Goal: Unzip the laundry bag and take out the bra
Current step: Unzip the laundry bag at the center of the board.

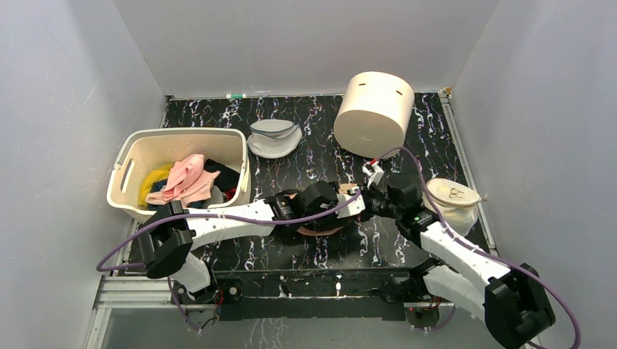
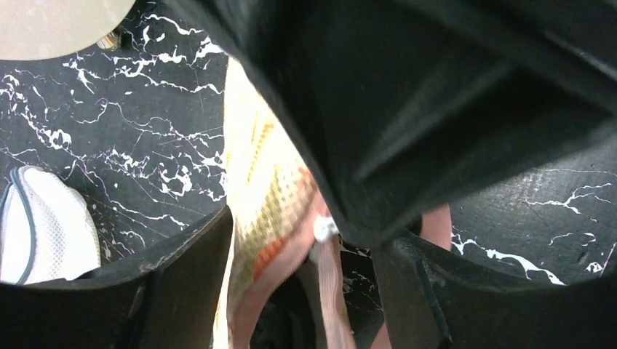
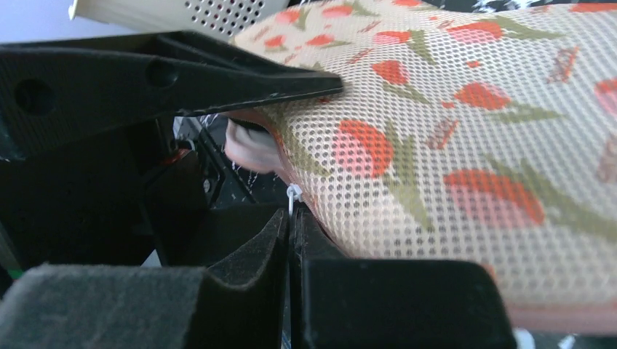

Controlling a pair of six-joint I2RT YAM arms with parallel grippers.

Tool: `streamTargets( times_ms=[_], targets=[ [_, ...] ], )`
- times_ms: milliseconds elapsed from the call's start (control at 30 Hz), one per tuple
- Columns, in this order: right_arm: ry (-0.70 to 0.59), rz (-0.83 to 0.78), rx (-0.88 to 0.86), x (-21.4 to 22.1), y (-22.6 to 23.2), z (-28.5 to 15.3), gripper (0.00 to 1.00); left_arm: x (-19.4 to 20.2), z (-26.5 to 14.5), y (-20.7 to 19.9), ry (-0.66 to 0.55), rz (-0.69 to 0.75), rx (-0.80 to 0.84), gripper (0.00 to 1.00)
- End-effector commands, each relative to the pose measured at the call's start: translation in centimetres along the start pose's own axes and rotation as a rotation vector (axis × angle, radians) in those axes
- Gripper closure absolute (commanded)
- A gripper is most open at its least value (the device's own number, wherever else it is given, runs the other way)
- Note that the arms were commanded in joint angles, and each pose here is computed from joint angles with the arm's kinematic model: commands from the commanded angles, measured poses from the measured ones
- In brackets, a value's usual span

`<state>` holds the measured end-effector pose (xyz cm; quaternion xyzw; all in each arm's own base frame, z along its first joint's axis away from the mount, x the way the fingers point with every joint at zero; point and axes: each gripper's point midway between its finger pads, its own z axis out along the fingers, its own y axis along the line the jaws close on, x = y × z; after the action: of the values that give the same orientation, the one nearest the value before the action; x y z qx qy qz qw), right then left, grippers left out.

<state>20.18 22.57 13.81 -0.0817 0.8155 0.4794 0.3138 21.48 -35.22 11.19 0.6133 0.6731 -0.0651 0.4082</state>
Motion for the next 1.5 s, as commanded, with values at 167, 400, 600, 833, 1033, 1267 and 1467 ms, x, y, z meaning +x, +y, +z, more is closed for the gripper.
streamTargets(
  times_ms=[167, 400, 600, 833, 1033, 1267, 1467],
  targets=[
    [-0.065, -0.065, -0.069, -2.1, 2.9, 1.0, 1.0, -0.9, -0.7, 0.6, -0.025, -0.003, -0.021, 0.52],
    [-0.098, -0.079, 0.007, -2.5, 1.8, 0.6, 1.0, -0.6, -0.7, 0.7, -0.013, 0.009, -0.03, 0.82],
    [-0.16, -0.072, 0.153, -3.2, -0.6, -0.4, 1.0, -0.4, -0.7, 1.0, -0.006, 0.018, -0.046, 0.96],
    [-0.211, -0.027, 0.337, -4.2, -4.6, -2.6, 1.0, -0.3, -0.8, 1.2, -0.002, 0.025, -0.056, 1.0],
    [-0.241, 0.02, 0.397, -5.1, -7.3, -4.8, 1.0, -0.1, -0.9, 1.4, 0.001, 0.027, -0.066, 1.0],
    [-0.163, -0.052, 0.197, -4.2, -4.4, -3.7, 1.0, 0.4, -0.3, 1.8, 0.04, 0.023, -0.098, 0.97],
    [-0.106, -0.051, 0.061, -2.9, -2.7, -2.8, 1.0, 0.0, -0.4, 1.5, 0.021, 0.011, -0.083, 0.58]
  ],
)
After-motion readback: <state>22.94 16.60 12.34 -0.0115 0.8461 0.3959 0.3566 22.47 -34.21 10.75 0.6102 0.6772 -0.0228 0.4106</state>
